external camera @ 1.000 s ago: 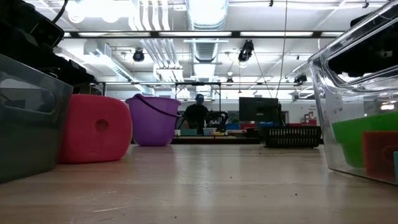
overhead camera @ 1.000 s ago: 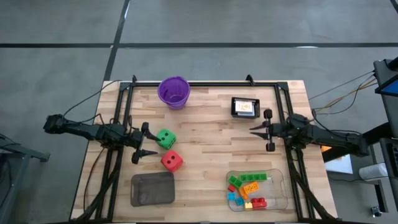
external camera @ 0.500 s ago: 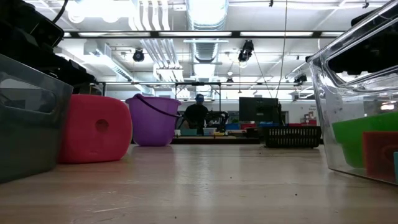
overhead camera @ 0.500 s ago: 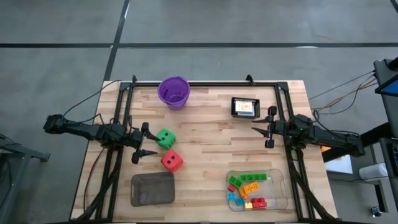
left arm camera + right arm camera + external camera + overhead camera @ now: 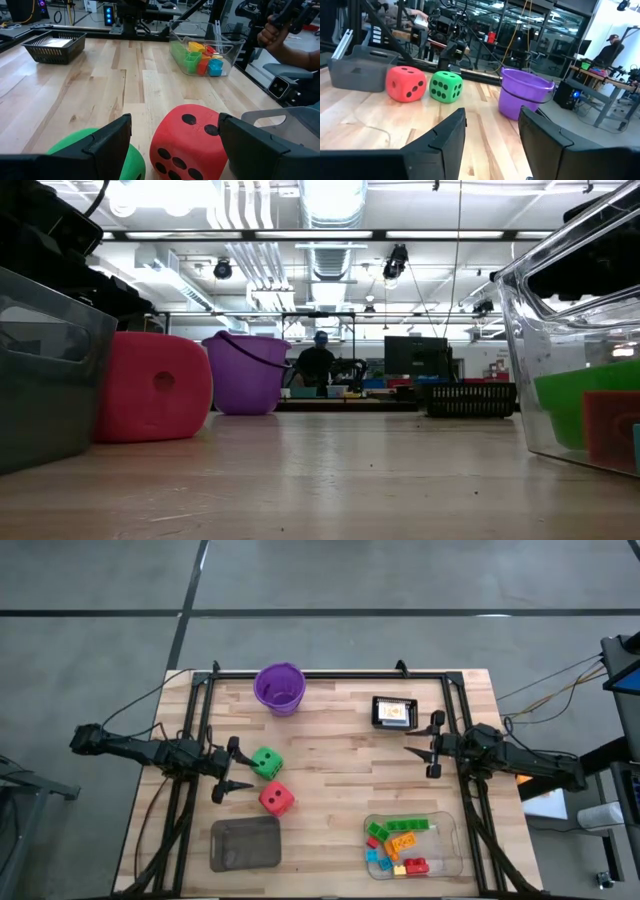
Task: Pick & Place Toys
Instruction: Put the green dice into the black bin
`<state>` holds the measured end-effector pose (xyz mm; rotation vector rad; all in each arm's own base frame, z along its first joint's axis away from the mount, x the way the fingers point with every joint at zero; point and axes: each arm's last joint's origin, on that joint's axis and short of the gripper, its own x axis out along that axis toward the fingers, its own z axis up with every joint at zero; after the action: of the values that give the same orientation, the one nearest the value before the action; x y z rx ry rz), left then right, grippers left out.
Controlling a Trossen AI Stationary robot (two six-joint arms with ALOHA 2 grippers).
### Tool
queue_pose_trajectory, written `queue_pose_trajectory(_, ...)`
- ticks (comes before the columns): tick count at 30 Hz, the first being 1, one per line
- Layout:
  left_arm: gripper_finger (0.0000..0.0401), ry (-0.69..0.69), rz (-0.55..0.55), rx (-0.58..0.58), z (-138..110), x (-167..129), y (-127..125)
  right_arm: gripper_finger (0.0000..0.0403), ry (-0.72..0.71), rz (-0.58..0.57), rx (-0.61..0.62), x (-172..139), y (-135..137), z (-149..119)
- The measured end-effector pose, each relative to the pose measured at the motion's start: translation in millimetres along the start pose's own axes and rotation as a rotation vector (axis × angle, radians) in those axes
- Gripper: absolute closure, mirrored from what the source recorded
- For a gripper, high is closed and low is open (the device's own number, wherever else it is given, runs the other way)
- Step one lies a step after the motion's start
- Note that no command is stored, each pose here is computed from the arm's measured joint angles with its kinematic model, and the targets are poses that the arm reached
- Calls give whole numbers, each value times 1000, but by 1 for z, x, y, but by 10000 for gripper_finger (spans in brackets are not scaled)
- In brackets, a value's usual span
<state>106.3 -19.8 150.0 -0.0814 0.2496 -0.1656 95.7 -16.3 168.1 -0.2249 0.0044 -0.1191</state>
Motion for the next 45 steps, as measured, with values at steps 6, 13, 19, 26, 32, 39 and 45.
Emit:
queue_pose_trajectory(6,100,-2,0,0,0,0,0,212,16,3,24,1,0,-2)
queue_pose_trajectory(13,100,-7,0,0,1,0,0,212,43,9,38,3,1,-4)
queue_pose_trajectory(19,100,-12,2,-8,1,0,0,211,58,11,39,4,1,-5)
queue_pose_trajectory(26,100,-17,26,-92,1,0,1,211,58,11,39,4,1,-5)
queue_pose_trajectory(32,100,-39,26,-140,3,0,1,211,57,11,39,4,1,-5)
queue_pose_trajectory(39,100,-64,58,-203,8,0,1,211,56,11,38,4,1,-5)
queue_pose_trajectory(45,88,-78,100,-93,11,6,2,212,56,11,38,4,1,-5)
